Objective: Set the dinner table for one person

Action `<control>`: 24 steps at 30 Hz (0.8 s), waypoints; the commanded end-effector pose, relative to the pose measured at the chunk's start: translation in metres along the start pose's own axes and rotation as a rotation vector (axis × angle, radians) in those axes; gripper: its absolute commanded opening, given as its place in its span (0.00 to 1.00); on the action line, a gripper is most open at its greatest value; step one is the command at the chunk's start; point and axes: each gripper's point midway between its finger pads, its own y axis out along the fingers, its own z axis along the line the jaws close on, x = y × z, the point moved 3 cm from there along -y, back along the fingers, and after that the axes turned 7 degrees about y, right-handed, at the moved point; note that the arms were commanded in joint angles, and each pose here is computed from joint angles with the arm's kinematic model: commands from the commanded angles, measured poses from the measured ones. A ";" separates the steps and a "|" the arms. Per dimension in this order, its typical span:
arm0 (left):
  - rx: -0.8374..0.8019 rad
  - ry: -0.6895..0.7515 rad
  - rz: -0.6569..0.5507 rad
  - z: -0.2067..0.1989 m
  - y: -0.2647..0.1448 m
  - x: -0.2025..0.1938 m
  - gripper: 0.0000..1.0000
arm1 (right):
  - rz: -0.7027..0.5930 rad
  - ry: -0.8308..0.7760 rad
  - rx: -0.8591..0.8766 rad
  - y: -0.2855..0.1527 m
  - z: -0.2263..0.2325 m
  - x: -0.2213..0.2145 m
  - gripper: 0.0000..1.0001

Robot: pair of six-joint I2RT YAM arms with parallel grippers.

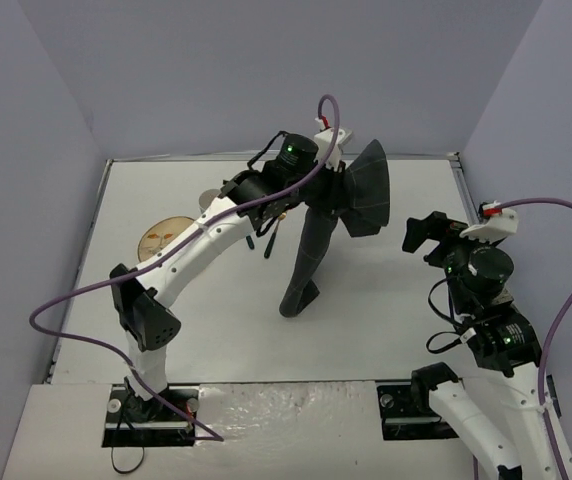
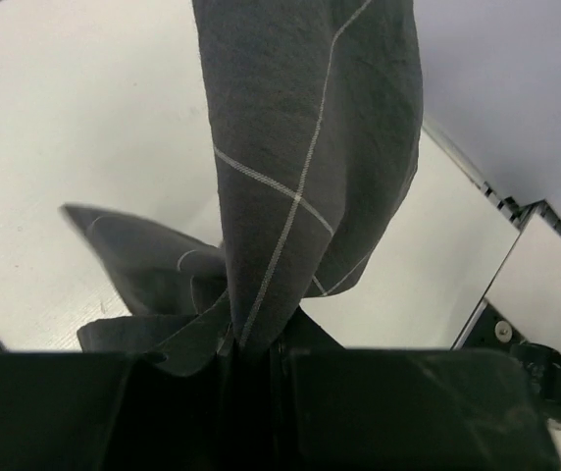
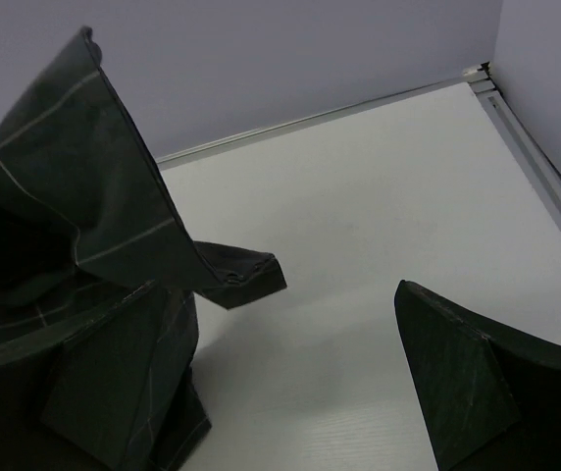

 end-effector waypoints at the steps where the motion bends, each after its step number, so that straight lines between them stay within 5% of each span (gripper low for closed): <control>1: 0.002 0.157 -0.157 -0.032 -0.041 0.046 0.00 | -0.112 0.005 -0.045 -0.013 -0.004 0.031 1.00; 10: 0.345 0.383 -0.133 0.000 -0.089 0.039 0.00 | -0.094 -0.037 -0.068 -0.006 -0.006 0.028 1.00; 24: 0.463 0.492 -0.220 -0.002 -0.156 0.067 0.00 | -0.068 -0.031 -0.069 -0.002 -0.007 0.019 1.00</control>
